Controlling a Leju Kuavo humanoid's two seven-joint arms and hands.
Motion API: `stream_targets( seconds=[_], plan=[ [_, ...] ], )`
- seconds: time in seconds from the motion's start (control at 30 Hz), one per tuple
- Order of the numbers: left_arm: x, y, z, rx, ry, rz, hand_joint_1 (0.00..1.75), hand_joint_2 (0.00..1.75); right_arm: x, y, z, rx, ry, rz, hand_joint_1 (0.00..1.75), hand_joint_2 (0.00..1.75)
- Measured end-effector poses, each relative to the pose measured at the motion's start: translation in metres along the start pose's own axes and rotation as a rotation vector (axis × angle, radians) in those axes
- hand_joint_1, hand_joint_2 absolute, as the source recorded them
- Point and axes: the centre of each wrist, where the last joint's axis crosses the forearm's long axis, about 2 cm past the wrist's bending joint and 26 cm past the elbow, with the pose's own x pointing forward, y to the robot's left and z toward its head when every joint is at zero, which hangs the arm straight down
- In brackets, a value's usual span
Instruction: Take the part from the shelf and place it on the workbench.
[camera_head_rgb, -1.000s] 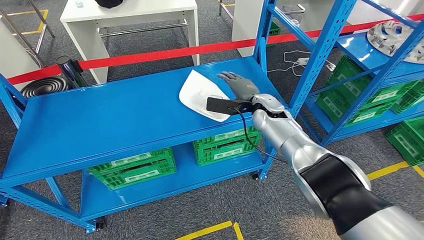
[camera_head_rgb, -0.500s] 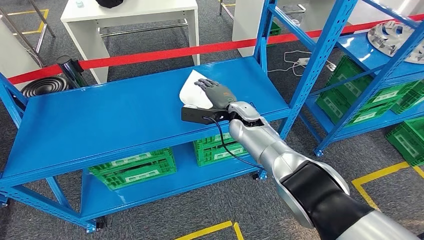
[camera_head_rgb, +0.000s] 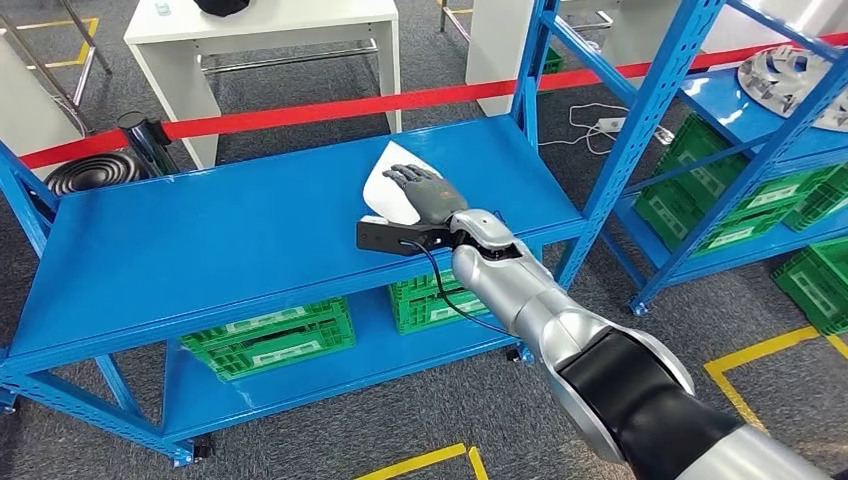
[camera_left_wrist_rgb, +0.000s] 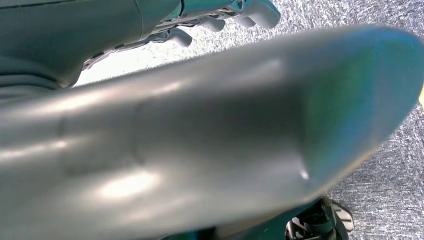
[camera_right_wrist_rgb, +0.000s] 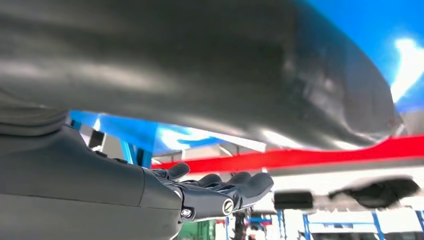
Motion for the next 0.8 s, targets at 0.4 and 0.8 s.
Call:
stream_targets(
  seconds=[0.4, 0.8],
  plan=[
    [0.000, -0.001, 0.000, -0.002, -0.011, 0.004, 0.00, 0.00, 0.000, 0.007, 0.004, 0.020, 0.016, 0.005, 0.00, 0.00],
    [-0.003, -0.007, 0.002, 0.001, -0.032, 0.035, 0.00, 0.00, -0.007, -0.003, 0.004, -0.120, 0.488, 0.143, 0.00, 0.00]
  ],
)
